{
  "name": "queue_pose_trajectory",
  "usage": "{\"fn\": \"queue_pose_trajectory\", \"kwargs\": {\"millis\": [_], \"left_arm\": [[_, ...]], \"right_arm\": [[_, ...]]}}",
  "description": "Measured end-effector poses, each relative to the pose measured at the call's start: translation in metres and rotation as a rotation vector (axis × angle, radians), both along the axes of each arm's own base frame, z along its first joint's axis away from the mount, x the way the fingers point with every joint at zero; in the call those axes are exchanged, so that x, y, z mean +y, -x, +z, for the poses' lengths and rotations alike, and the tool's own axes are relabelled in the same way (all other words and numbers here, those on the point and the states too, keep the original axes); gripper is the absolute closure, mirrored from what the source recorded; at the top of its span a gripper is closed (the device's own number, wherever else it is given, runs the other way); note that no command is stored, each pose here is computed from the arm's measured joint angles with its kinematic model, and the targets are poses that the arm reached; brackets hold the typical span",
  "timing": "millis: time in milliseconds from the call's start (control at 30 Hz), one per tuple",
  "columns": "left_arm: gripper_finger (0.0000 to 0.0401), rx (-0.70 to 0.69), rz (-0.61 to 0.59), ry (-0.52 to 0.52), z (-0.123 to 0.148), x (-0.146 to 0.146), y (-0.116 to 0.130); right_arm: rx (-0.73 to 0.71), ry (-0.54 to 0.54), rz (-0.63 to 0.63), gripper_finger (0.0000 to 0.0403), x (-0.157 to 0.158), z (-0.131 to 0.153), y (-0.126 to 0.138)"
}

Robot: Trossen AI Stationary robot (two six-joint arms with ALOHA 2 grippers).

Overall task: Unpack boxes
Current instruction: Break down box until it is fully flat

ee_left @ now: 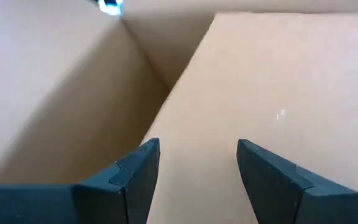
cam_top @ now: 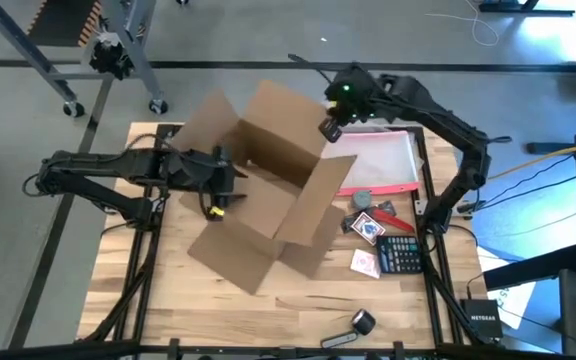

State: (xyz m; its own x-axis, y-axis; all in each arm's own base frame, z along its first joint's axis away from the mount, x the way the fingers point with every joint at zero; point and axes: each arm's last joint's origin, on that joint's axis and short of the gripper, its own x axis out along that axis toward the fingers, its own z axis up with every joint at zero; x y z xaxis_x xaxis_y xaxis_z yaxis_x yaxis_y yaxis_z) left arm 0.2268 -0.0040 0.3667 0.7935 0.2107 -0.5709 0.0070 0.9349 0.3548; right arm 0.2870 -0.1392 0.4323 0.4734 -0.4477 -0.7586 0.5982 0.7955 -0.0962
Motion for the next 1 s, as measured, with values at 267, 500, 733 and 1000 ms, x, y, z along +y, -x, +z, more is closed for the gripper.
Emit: {"fn": "queue_pose_trajectory", "kwargs": {"millis": [267, 500, 733, 1000], "left_arm": [[0.0192, -0.112, 0.067, 0.057, 0.036, 0.012, 0.006], [0.0192, -0.032, 0.044, 0.217, 0.048, 0.038, -0.015], [0.0192, 0.156, 0.041, 0.276, 0.055, 0.080, -0.050], [0.0192, 0.282, -0.070, 0.495, 0.028, 0.108, -0.072]], "right_arm": [[-0.140, 0.068, 0.094, 0.0332, 0.033, 0.049, 0.013], [-0.177, 0.123, 0.253, 0.0248, 0.071, 0.066, 0.009], [-0.145, 0.166, 0.388, 0.0224, 0.113, 0.068, 0.007], [0.063, 0.177, 0.447, 0.0223, 0.148, 0.040, 0.004]]}}
